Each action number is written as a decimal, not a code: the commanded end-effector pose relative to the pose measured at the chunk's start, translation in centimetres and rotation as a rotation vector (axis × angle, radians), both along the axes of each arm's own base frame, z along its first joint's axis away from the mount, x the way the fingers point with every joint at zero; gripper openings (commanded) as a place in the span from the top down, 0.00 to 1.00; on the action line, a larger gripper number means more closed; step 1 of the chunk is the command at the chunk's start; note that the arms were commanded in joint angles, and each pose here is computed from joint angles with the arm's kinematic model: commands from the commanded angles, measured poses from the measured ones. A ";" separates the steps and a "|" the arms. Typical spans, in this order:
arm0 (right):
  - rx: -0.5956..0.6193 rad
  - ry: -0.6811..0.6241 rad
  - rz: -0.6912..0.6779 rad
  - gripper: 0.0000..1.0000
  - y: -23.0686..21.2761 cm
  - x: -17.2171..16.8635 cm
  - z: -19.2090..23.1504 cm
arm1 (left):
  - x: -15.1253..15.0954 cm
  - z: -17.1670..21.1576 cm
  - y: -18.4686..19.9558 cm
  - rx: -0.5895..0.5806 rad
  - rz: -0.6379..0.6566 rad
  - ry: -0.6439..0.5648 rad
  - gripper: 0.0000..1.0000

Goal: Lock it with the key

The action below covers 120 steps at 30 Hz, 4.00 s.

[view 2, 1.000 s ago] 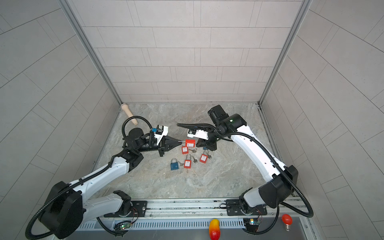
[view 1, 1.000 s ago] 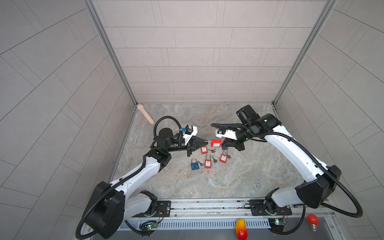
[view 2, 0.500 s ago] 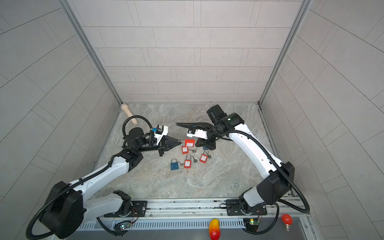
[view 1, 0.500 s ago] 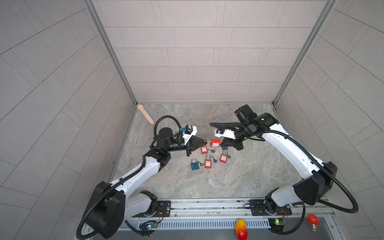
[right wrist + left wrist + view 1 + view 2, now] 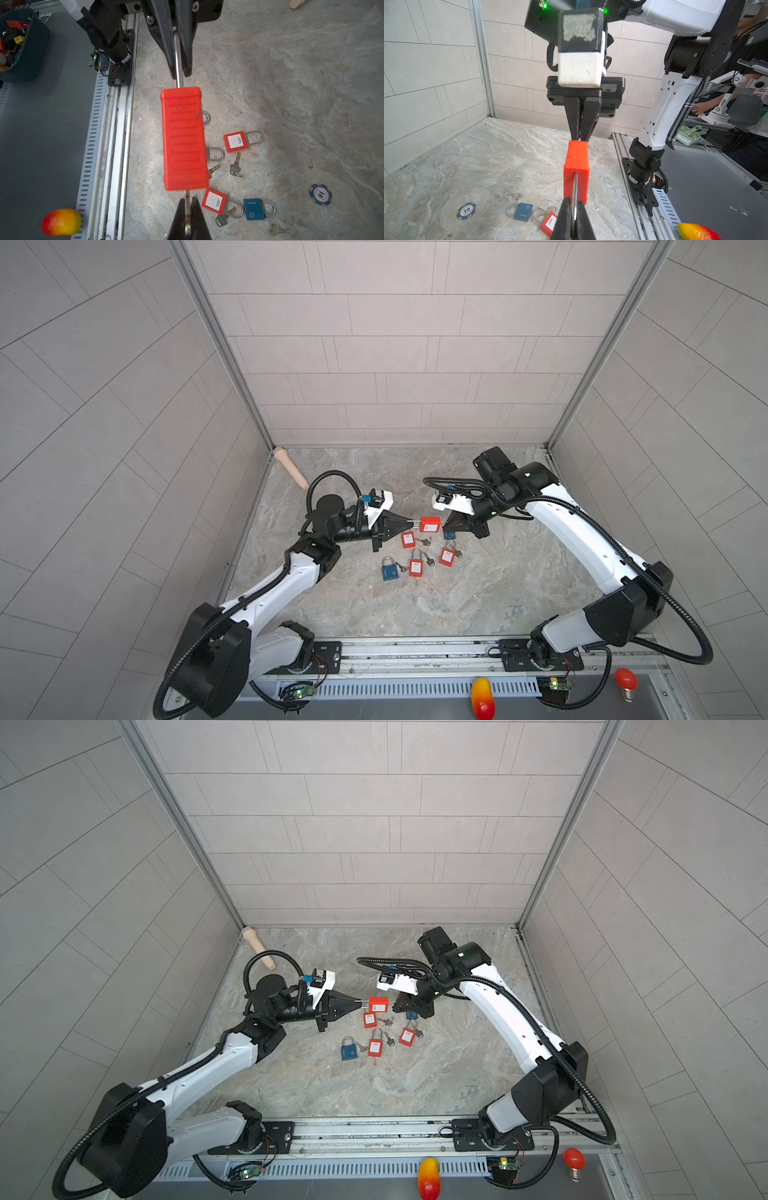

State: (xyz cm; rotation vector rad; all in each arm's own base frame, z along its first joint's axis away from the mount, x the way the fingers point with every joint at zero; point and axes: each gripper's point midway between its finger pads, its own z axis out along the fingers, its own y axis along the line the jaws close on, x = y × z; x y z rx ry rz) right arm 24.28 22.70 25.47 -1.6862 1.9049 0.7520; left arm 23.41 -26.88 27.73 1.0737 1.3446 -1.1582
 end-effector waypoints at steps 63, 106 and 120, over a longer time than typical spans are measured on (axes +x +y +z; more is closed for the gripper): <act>-0.173 -0.068 -0.798 1.00 4.3 5.4 -11.5 | 8.8 -19.7 8.6 1.125 -0.263 0.717 0.94; -0.558 0.274 -0.779 1.00 13.4 9.0 -19.2 | 11.9 0.8 22.4 -0.081 0.880 0.390 0.00; -0.560 0.252 -0.786 0.64 13.7 9.5 -19.0 | 11.0 0.3 21.8 -0.131 0.851 0.455 0.00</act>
